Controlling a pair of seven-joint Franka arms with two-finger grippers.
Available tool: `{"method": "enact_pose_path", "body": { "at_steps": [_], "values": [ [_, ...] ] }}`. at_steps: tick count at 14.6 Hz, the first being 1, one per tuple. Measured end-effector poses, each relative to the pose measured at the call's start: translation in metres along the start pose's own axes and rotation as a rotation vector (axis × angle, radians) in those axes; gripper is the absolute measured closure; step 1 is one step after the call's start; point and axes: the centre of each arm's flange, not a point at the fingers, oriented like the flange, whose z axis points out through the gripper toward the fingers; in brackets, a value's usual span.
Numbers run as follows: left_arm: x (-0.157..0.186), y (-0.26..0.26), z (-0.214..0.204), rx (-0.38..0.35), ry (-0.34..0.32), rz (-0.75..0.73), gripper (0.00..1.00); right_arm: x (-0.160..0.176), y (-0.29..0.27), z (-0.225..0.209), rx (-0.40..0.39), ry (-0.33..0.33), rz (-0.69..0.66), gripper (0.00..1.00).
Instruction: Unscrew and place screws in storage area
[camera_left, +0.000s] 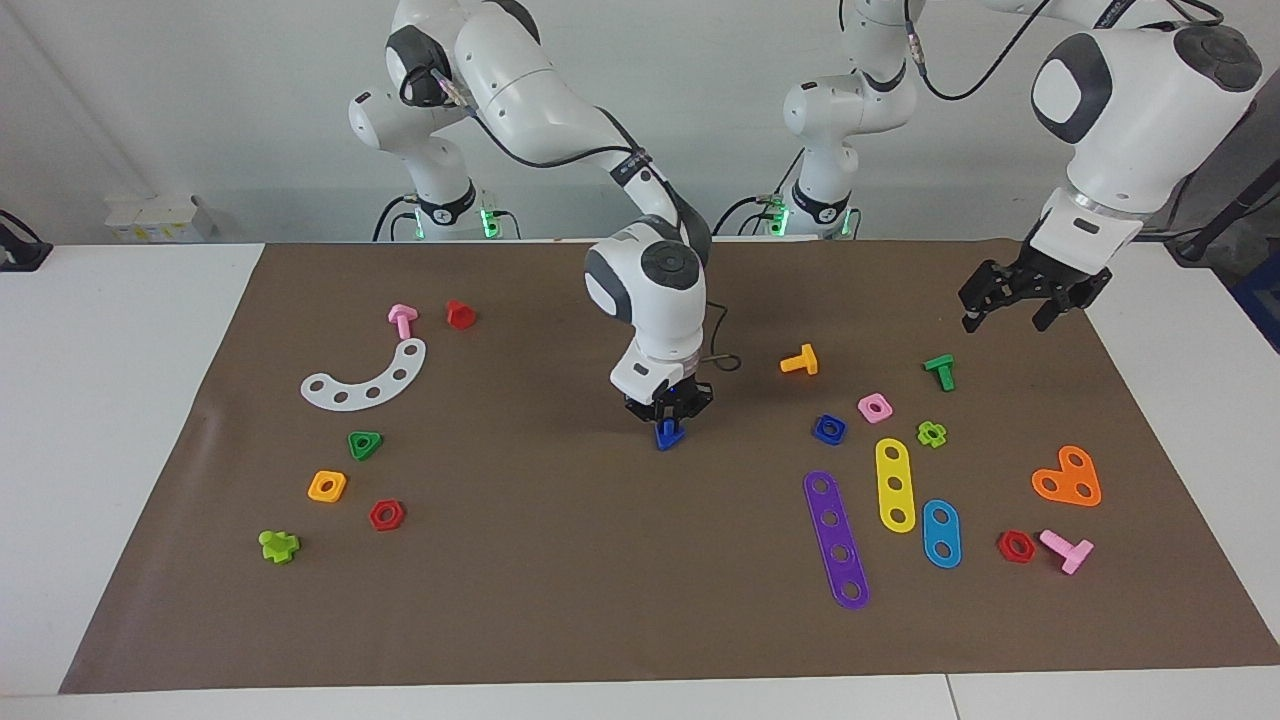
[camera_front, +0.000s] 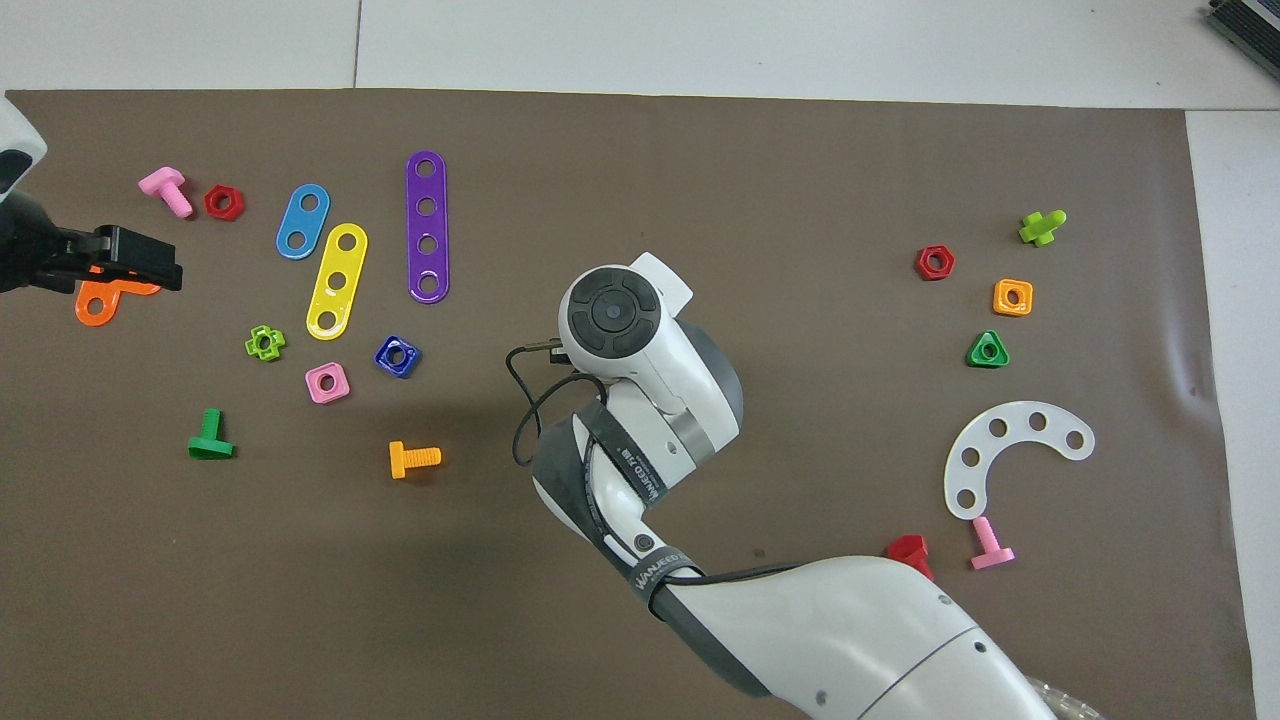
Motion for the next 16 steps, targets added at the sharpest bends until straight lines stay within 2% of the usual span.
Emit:
{"method": "enact_pose_path", "body": {
  "at_steps": [3, 5, 7, 9, 11, 13, 16],
  "values": [
    [-0.001, -0.001, -0.011, 0.007, 0.003, -0.005, 0.0, 0.023, 0.032, -0.051, 0.016, 0.042, 0.063, 0.81],
    [-0.005, 0.0, -0.024, 0.008, -0.005, -0.003, 0.0, 0.045, 0.092, -0.095, 0.017, 0.059, 0.124, 0.81],
    [-0.011, 0.002, -0.038, 0.01, -0.009, 0.001, 0.0, 0.056, 0.17, -0.12, 0.003, 0.057, 0.136, 0.81],
    [-0.021, 0.004, -0.051, 0.01, -0.013, 0.003, 0.0, 0.054, 0.249, -0.115, -0.022, 0.019, 0.124, 0.81],
    [-0.03, 0.004, -0.059, 0.01, -0.031, 0.003, 0.0, 0.044, 0.31, -0.093, -0.039, -0.027, 0.102, 0.81],
    [-0.032, 0.006, -0.059, 0.009, -0.035, 0.006, 0.0, 0.031, 0.349, -0.07, -0.043, -0.046, 0.085, 0.81],
    [-0.03, 0.004, -0.051, 0.01, -0.035, 0.003, 0.0, 0.011, 0.385, -0.039, -0.043, -0.032, 0.07, 0.81]
  ]
}}
